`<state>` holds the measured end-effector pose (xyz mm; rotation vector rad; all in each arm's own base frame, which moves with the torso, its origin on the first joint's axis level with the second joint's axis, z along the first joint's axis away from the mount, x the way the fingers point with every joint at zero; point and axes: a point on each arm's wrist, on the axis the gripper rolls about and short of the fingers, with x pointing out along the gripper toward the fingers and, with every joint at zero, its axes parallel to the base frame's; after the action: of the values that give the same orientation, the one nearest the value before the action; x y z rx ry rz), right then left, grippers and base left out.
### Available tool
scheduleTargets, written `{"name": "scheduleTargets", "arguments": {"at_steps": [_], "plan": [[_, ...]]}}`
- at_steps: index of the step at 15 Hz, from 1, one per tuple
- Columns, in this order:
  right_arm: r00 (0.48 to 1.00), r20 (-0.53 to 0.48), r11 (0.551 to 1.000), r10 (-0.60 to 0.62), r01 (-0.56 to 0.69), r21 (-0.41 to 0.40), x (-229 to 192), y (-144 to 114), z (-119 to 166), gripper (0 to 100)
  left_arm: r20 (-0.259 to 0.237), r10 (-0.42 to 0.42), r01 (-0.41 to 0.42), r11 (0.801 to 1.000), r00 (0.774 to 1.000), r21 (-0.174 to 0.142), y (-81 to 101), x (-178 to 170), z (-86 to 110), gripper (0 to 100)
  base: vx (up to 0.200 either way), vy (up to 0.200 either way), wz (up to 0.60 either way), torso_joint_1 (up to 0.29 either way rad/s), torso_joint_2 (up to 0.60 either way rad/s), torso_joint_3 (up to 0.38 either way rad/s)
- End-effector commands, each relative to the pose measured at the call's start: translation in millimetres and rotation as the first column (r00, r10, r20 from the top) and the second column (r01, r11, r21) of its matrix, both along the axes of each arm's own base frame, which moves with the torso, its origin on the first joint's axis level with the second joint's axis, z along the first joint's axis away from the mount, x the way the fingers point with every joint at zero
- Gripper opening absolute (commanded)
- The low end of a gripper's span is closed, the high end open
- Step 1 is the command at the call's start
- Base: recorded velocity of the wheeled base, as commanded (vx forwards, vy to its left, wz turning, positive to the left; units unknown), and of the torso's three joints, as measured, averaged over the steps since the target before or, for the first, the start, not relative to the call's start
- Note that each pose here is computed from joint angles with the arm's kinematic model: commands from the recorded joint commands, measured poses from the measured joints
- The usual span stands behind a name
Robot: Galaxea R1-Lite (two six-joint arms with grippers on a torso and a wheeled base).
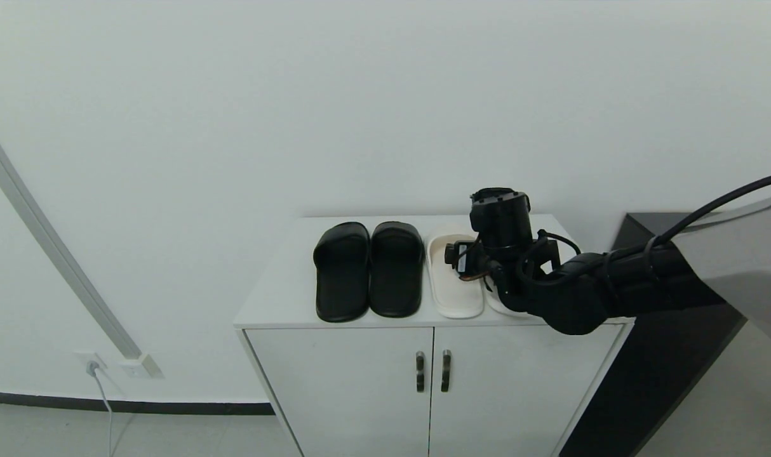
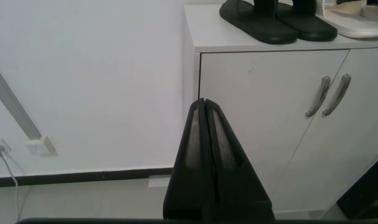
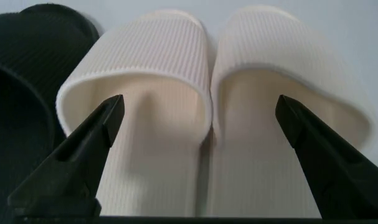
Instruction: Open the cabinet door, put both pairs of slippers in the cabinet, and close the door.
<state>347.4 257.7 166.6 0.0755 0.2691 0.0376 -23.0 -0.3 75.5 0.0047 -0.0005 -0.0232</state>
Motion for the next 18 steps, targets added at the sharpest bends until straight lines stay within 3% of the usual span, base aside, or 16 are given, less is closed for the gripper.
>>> {"name": "scheduleTargets", "arguments": {"at_steps": [1,5,6,11,16,18], "plan": [[1.000,-0.002,1.000,-0.007,0.007,-0.004,9,2,-6,100,0.000,0.000,0.000,1.000,1.000,0.000,0.0,0,0.2,0,0.000,0.000,0.00,0.000,0.00,0.000],[0.999,0.009,0.999,-0.033,0.033,-0.027,31,-1,-14,100,-0.002,0.000,0.000,1.000,1.000,0.000,0.0,0,-0.2,0,0.000,0.000,0.00,0.000,0.00,0.000],[0.999,0.008,0.999,-0.034,0.035,-0.027,33,-2,-15,0,0.000,0.000,0.000,1.000,1.000,0.000,0.0,0,0.2,0,0.000,0.000,0.00,0.000,0.00,0.000],[0.999,0.015,0.999,-0.030,0.030,-0.025,34,-3,-12,0,0.000,0.000,0.000,1.000,1.000,0.000,0.0,0,0.2,0,0.000,0.000,0.00,0.000,0.00,0.000],[0.997,0.071,0.998,-0.006,0.010,-0.057,3,-20,31,0,-0.002,0.000,0.000,1.000,1.000,0.000,0.0,0,-0.2,0,0.000,0.000,0.00,0.000,0.00,0.000],[0.994,0.085,0.996,0.069,-0.064,-0.060,-28,-26,49,0,-0.002,0.000,0.000,1.000,1.000,0.000,0.0,0,-0.2,0,0.000,0.000,0.00,0.000,0.00,0.000]]}}
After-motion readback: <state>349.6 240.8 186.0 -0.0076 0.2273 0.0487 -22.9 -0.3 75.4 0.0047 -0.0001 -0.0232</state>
